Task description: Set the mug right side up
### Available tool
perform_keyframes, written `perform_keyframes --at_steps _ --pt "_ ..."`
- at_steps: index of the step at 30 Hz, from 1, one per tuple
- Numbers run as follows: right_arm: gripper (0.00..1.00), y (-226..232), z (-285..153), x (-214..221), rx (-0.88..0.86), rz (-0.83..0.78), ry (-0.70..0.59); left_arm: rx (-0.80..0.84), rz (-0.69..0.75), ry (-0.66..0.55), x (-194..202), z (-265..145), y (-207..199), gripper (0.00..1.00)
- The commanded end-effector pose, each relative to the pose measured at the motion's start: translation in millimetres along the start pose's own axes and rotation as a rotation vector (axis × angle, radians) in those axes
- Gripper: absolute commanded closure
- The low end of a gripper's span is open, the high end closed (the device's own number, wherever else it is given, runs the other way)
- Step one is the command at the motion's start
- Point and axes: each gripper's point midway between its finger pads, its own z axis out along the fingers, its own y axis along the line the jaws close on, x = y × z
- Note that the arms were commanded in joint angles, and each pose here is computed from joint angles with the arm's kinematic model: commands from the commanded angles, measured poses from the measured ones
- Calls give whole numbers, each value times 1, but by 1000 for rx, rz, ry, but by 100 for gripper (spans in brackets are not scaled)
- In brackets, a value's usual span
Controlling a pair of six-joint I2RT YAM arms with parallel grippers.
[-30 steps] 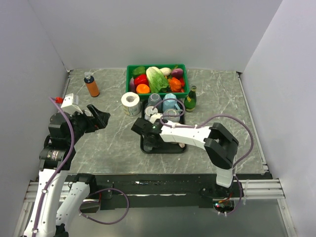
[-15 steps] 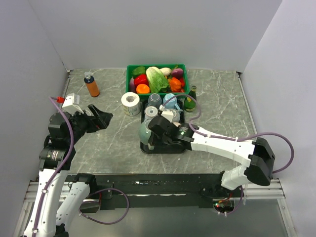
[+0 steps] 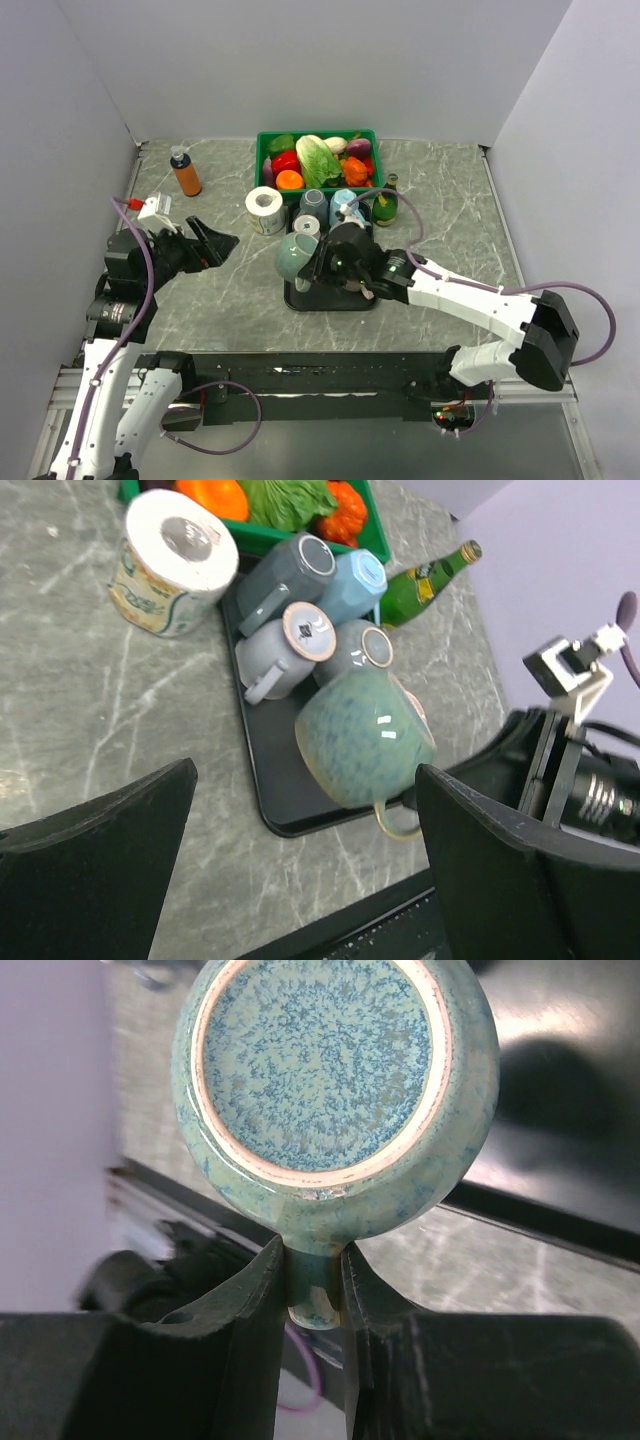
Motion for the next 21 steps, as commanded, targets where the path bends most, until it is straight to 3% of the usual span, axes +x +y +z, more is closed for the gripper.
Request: perform_keyframes --at_steps 1,11,21 --pt "100 77 -42 -50 -395 120 -110 107 -14 -4 -2 -2 -21 4" --pt "100 100 -83 -94 -670 116 -255 393 -137 95 24 -2 -57 4" --pt "100 125 -119 -108 -883 102 -325 640 -266 77 22 -12 -92 4"
